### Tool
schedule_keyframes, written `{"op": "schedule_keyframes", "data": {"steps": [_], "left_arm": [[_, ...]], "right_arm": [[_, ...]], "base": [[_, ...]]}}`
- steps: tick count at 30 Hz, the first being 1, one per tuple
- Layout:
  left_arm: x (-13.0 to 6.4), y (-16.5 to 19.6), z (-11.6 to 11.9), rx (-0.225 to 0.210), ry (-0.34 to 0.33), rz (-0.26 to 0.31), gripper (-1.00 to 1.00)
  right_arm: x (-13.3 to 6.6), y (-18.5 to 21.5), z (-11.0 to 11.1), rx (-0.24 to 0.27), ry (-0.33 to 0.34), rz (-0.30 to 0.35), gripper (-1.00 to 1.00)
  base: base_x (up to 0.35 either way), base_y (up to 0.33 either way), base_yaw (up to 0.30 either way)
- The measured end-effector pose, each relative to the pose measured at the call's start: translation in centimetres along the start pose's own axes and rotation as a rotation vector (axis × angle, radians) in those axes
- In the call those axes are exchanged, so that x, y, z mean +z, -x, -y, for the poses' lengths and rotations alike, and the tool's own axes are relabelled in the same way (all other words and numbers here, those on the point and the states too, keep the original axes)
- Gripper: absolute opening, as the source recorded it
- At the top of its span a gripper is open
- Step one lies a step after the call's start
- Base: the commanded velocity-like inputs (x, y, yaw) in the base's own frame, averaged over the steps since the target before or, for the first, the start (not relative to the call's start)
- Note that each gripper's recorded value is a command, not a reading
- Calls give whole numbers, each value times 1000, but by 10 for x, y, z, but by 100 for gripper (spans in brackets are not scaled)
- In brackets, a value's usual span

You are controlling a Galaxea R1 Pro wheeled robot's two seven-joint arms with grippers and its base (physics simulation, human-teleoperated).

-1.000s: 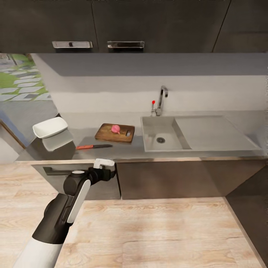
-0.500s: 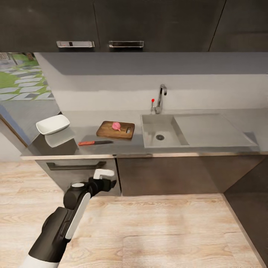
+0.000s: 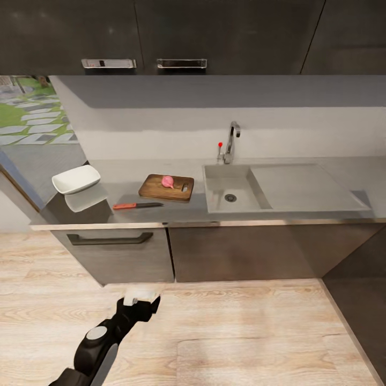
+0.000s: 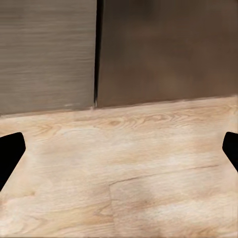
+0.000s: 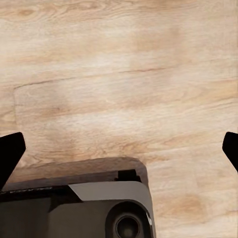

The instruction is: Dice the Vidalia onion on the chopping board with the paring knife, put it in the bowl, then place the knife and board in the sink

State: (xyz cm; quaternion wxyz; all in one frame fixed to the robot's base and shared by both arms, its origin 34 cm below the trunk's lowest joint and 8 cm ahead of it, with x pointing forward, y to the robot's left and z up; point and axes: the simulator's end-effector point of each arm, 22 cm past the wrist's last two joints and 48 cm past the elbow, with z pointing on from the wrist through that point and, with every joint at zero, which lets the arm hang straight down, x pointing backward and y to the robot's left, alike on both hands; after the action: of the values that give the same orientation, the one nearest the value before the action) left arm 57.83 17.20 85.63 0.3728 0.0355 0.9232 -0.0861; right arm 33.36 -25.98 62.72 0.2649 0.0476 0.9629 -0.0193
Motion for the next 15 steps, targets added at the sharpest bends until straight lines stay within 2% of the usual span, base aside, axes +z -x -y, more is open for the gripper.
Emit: {"op": "schedule_keyframes", "data": {"steps": [2, 5, 7, 10, 15], "left_arm": [[-7, -25, -1, -8, 4, -19, 100], [-13, -39, -2, -15, 6, -21, 100], [-19, -45, -3, -24, 12, 16, 100], [-37, -66, -6, -41, 22, 73, 100], [-57, -93, -8, -58, 34, 99, 100]], "right_arm": [[3, 17, -9, 10, 19, 38, 100], [4, 22, -12, 13, 23, 48, 100], [4, 26, -8, 13, 20, 63, 100], [4, 38, 11, 3, 0, 114, 100], [4, 41, 20, -4, -8, 128, 100]], "base": [[0, 0, 0], [0, 0, 0], [0, 0, 0], [0, 0, 0], [0, 0, 0]]}}
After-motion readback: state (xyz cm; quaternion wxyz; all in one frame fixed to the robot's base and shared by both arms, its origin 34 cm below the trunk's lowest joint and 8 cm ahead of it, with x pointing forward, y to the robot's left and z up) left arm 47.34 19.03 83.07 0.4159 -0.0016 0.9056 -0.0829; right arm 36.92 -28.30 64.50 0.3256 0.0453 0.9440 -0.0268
